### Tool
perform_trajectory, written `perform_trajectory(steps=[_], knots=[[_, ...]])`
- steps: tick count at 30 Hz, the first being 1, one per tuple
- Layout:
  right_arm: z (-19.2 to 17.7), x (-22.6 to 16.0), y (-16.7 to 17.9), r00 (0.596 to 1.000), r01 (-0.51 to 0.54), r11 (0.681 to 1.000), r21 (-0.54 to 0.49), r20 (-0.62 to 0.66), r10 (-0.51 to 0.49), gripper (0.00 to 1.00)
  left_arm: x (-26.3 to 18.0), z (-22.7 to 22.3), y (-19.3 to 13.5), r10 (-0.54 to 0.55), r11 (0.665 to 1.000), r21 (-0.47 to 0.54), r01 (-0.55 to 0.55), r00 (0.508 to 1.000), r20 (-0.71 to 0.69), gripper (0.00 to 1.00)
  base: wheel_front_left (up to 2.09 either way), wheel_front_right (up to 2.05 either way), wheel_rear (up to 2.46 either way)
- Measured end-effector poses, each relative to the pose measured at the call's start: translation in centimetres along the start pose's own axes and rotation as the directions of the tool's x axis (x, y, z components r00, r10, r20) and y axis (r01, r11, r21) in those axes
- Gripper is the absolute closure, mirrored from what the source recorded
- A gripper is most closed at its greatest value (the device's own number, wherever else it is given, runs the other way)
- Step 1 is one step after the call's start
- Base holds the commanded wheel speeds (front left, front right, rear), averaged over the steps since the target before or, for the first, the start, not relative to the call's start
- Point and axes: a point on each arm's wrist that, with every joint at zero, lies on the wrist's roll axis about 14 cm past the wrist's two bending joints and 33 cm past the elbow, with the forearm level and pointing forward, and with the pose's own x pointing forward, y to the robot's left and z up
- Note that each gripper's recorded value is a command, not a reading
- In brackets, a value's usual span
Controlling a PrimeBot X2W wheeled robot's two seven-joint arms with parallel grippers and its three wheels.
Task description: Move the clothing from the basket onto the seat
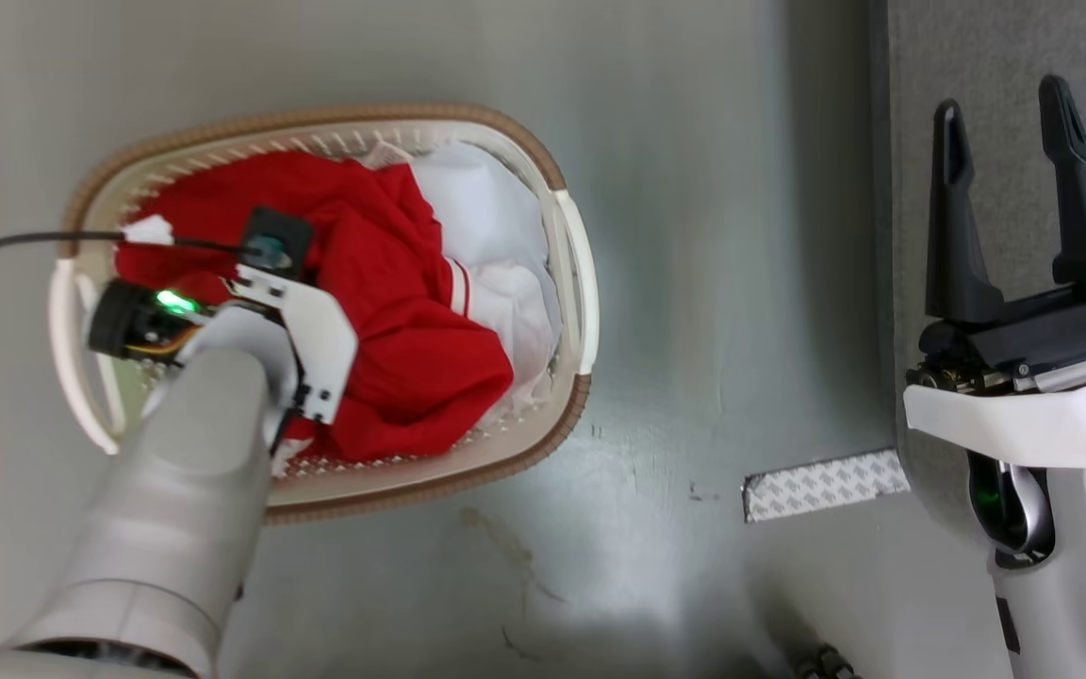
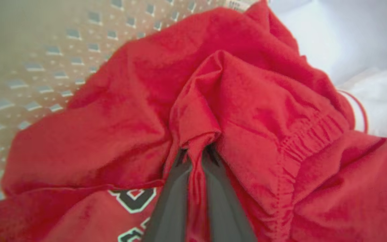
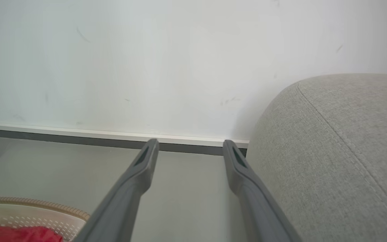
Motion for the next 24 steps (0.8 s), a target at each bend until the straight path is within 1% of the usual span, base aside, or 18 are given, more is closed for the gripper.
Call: perform_trajectory(steps=[3, 7, 13, 17, 20, 23, 24], knots=[[0.6, -0.5, 0.0, 1.000, 0.005, 1.000, -0.002, 0.001, -0.005, 0.00, -1.3, 1.8, -0.4, -0.005, 1.000, -0.006, 0.006, 0.997, 0.080, 1.00, 0.00, 0.00, 0.00], [2.3, -1.9, -0.8, 0.999, 0.043, 0.999, 0.003, 0.018, -0.043, 0.00, -4.1, 4.0, -1.1, -0.003, 0.999, -0.032, 0.009, 0.982, 0.188, 1.00, 0.00, 0.00, 0.00], [4.7, -5.0, -0.7, 0.997, 0.067, 0.998, 0.002, 0.031, -0.067, 0.00, -9.6, 6.6, -1.2, 0.036, 0.995, -0.101, -0.003, 0.945, 0.324, 1.00, 0.00, 0.00, 0.00], [6.5, -7.4, -0.8, 0.995, 0.085, 0.996, 0.001, 0.052, -0.085, 0.00, -13.7, 8.0, -1.2, 0.071, 0.990, -0.142, -0.014, 0.910, 0.409, 1.00, 0.00, 0.00, 0.00], [7.7, -9.2, -0.6, 0.994, 0.089, 0.996, 0.003, 0.069, -0.089, 0.00, -17.1, 9.5, -1.2, 0.102, 0.985, -0.174, -0.018, 0.867, 0.488, 1.00, 0.00, 0.00, 0.00], [9.0, -10.8, -0.2, 0.992, 0.086, 0.996, 0.001, 0.094, -0.085, 0.00, -21.0, 11.5, -1.4, 0.131, 0.979, -0.202, -0.012, 0.797, 0.590, 1.00, 0.00, 0.00, 0.00], [9.5, -11.3, -0.1, 0.991, 0.084, 0.996, -0.001, 0.106, -0.083, 0.00, -22.4, 12.3, -1.6, 0.138, 0.979, -0.203, -0.009, 0.767, 0.627, 1.00, 0.00, 0.00, 0.00]])
